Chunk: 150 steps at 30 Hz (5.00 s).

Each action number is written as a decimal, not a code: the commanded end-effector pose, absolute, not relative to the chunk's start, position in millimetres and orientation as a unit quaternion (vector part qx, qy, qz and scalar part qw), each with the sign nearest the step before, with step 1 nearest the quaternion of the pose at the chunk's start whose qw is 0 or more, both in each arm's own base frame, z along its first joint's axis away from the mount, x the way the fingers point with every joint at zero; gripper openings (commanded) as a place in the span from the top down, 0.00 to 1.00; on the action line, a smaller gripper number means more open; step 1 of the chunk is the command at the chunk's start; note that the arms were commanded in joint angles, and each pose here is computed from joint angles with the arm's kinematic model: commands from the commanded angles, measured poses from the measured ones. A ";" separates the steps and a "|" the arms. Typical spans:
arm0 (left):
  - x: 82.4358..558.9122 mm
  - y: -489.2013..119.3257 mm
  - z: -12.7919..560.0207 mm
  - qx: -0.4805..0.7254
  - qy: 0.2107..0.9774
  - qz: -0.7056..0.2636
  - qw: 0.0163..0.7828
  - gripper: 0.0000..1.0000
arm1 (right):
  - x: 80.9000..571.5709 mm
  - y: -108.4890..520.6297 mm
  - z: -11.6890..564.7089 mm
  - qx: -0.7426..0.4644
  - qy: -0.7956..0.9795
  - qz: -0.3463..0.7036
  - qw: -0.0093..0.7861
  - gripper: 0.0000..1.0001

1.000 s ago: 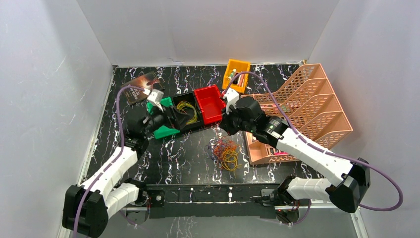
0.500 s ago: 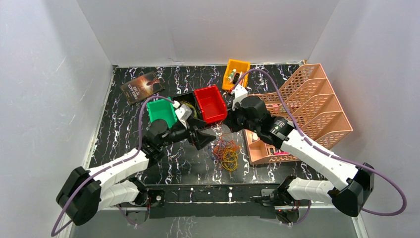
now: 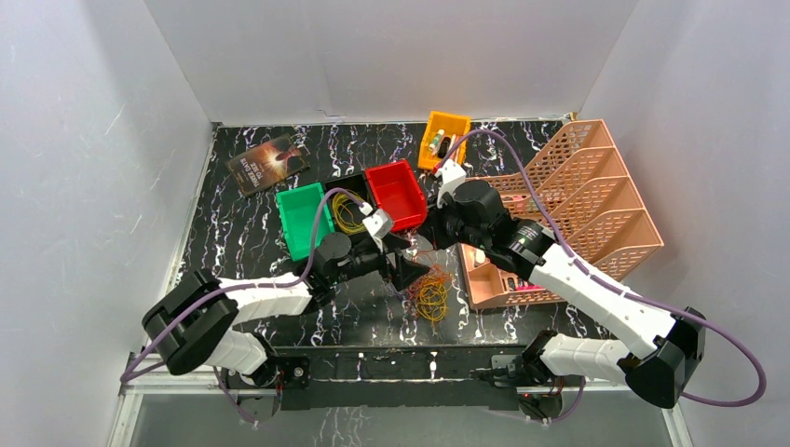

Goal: Untangle the cables

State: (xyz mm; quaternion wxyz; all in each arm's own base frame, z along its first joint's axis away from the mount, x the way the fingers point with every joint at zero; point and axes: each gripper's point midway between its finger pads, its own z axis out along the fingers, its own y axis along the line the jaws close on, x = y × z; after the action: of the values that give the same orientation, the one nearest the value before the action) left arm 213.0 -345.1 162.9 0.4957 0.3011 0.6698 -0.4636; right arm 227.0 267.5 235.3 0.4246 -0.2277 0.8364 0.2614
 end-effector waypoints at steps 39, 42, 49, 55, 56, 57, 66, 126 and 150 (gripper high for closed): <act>193.4 -384.0 101.1 0.277 0.704 -0.531 0.383 0.87 | 209.1 196.1 474.7 -0.136 0.636 0.323 0.687 1.00; 192.7 -383.2 97.8 0.277 0.706 -0.528 0.381 0.86 | 207.9 188.9 490.0 -0.130 0.622 0.318 0.703 1.00; 192.2 -380.8 88.3 0.275 0.715 -0.522 0.374 0.86 | 202.0 175.7 524.3 -0.124 0.590 0.314 0.734 1.00; 192.0 -380.0 77.9 0.270 0.725 -0.518 0.365 0.93 | 195.7 163.9 549.7 -0.114 0.565 0.313 0.755 1.00; 192.4 -380.1 75.8 0.270 0.727 -0.517 0.363 0.96 | 194.2 161.8 553.8 -0.112 0.561 0.314 0.758 1.00; 192.8 -380.6 74.1 0.270 0.728 -0.516 0.362 1.00 | 193.3 159.9 556.7 -0.110 0.557 0.314 0.761 1.00; 190.3 -377.9 54.6 0.264 0.745 -0.507 0.343 1.00 | 187.5 139.9 581.4 -0.088 0.527 0.300 0.790 1.00; 264.4 -114.2 170.6 -0.027 0.898 -0.077 0.433 0.02 | 406.4 287.9 415.3 -0.145 0.698 0.220 0.666 1.00; 263.5 -91.3 167.9 -0.021 0.887 -0.028 0.461 0.02 | 460.0 334.3 300.4 -0.173 0.753 0.241 0.588 0.99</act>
State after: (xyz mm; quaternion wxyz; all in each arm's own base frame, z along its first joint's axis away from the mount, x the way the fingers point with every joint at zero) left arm 263.1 -95.6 168.5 0.4601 -0.0253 0.8867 -0.0381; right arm 454.0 333.8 289.7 0.5655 -0.1810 0.7722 0.2262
